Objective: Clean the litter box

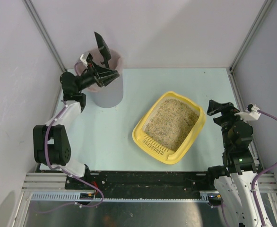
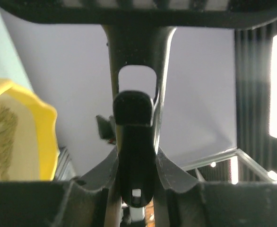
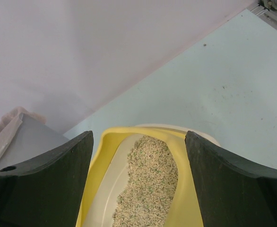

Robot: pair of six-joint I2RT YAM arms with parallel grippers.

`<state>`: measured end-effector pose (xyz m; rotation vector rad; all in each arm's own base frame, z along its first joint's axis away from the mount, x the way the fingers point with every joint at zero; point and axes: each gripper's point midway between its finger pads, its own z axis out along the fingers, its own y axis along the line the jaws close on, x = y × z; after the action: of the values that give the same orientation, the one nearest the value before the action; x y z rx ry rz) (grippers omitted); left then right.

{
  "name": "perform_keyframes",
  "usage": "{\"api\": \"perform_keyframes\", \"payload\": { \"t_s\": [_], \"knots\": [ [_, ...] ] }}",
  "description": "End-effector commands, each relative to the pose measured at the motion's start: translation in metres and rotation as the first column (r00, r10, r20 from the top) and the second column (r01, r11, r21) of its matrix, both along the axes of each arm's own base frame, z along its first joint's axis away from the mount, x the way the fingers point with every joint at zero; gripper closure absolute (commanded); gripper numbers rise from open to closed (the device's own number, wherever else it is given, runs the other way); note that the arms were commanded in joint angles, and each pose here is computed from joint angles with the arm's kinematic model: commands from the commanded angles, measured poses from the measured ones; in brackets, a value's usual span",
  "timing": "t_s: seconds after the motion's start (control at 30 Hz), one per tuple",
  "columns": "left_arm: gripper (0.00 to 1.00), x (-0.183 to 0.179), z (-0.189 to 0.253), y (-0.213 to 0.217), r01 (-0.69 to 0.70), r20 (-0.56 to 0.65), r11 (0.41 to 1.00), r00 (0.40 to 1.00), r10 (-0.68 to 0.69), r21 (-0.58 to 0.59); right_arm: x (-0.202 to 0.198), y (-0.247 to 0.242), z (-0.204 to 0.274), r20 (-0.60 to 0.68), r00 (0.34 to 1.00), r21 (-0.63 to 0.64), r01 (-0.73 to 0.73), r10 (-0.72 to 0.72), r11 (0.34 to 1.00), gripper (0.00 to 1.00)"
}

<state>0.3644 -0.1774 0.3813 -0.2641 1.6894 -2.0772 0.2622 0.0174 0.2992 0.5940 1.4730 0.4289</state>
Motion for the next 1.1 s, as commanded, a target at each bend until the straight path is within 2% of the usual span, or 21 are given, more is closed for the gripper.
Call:
{"api": "perform_keyframes", "payload": {
  "t_s": [0.0, 0.03, 0.07, 0.1, 0.13, 0.2, 0.23, 0.27, 0.3, 0.33, 0.37, 0.47, 0.53, 0.57, 0.6, 0.67, 0.7, 0.8, 0.93, 1.07],
  "knots": [
    [1.00, -0.009, -0.032, -0.004, 0.021, -0.074, 0.970, 0.997, -0.003, 0.242, 0.001, -0.001, 0.010, 0.039, 0.999, 0.005, 0.007, -0.007, 1.000, 0.17],
    [1.00, 0.004, -0.027, 0.002, -0.084, 0.098, 0.928, 0.994, 0.052, 0.362, 0.001, 0.000, 0.011, 0.042, 0.999, 0.006, 0.005, -0.006, 1.000, 0.17],
    [1.00, 0.009, -0.036, 0.005, -0.120, 0.094, 0.894, 0.992, 0.088, 0.432, 0.001, 0.000, 0.010, 0.041, 0.999, 0.004, 0.004, -0.004, 1.000, 0.17],
    [1.00, 0.004, -0.055, 0.011, -0.099, -0.004, 0.857, 0.993, 0.117, 0.505, 0.001, 0.000, 0.010, 0.039, 0.999, 0.004, 0.004, -0.004, 1.000, 0.17],
    [1.00, 0.008, -0.047, 0.016, -0.156, 0.100, 0.813, 0.988, 0.121, 0.561, 0.001, 0.000, 0.010, 0.041, 0.999, 0.004, 0.004, -0.004, 1.000, 0.17],
    [1.00, 0.010, -0.058, 0.026, -0.213, 0.105, 0.737, 0.976, 0.191, 0.642, 0.000, -0.001, 0.011, 0.043, 0.999, 0.003, 0.009, -0.009, 1.000, 0.17],
    [1.00, 0.014, -0.056, 0.033, -0.267, 0.184, 0.669, 0.964, 0.194, 0.694, 0.000, -0.001, 0.010, 0.042, 0.999, 0.003, 0.010, -0.010, 1.000, 0.17],
    [1.00, 0.021, -0.065, 0.040, -0.323, 0.220, 0.561, 0.944, 0.245, 0.762, 0.000, -0.001, 0.010, 0.042, 0.999, 0.003, 0.009, -0.009, 1.000, 0.17],
    [1.00, 0.014, -0.079, 0.046, -0.298, 0.195, 0.479, 0.948, 0.253, 0.826, 0.001, -0.001, 0.010, 0.040, 0.999, 0.003, 0.012, -0.012, 1.000, 0.17],
    [1.00, 0.016, -0.081, 0.048, -0.315, 0.244, 0.407, 0.945, 0.217, 0.858, 0.001, -0.001, 0.010, 0.042, 0.999, 0.004, 0.010, -0.010, 1.000, 0.17],
    [1.00, 0.010, -0.088, 0.044, -0.294, 0.239, 0.361, 0.952, 0.189, 0.885, 0.001, -0.001, 0.010, 0.039, 0.999, 0.003, 0.010, -0.010, 1.000, 0.17],
    [1.00, -0.001, -0.094, 0.028, -0.283, 0.278, 0.322, 0.958, 0.063, 0.903, 0.002, 0.000, 0.009, 0.035, 0.999, 0.005, 0.004, -0.004, 1.000, 0.17],
    [1.00, -0.001, -0.096, 0.032, -0.346, 0.350, 0.202, 0.936, 0.017, 0.916, 0.002, 0.001, 0.009, 0.038, 0.999, 0.007, 0.001, -0.001, 1.000, 0.17],
    [1.00, -0.008, -0.091, 0.018, -0.372, 0.383, 0.176, 0.923, -0.035, 0.911, 0.002, 0.001, 0.010, 0.038, 0.999, 0.008, 0.001, -0.001, 1.000, 0.17],
    [1.00, -0.008, -0.091, 0.022, -0.401, 0.407, 0.113, 0.913, -0.035, 0.909, 0.002, 0.001, 0.010, 0.041, 0.999, 0.010, 0.001, -0.001, 1.000, 0.17],
    [1.00, -0.016, -0.092, 0.003, -0.415, 0.423, 0.093, 0.898, -0.119, 0.905, 0.002, 0.001, 0.010, 0.040, 0.999, 0.008, 0.001, -0.001, 1.000, 0.17],
    [1.00, -0.016, -0.094, 0.004, -0.430, 0.433, 0.050, 0.892, -0.130, 0.902, 0.002, 0.001, 0.010, 0.039, 0.999, 0.007, 0.001, -0.001, 1.000, 0.17],
    [1.00, -0.024, -0.101, -0.012, -0.434, 0.428, 0.013, 0.883, -0.191, 0.901, 0.001, 0.002, 0.010, 0.041, 0.999, 0.004, -0.001, 0.000, 1.000, 0.17],
    [1.00, -0.041, -0.113, -0.040, -0.401, 0.393, 0.023, 0.882, -0.261, 0.916, -0.002, -0.001, 0.013, 0.051, 0.999, 0.003, 0.013, -0.013, 1.000, 0.16],
    [1.00, -0.065, -0.136, -0.064, -0.331, 0.311, -0.008, 0.892, -0.328, 0.943, -0.003, -0.003, 0.013, 0.053, 0.998, 0.001, 0.020, -0.020, 1.000, 0.16]
  ]
}}
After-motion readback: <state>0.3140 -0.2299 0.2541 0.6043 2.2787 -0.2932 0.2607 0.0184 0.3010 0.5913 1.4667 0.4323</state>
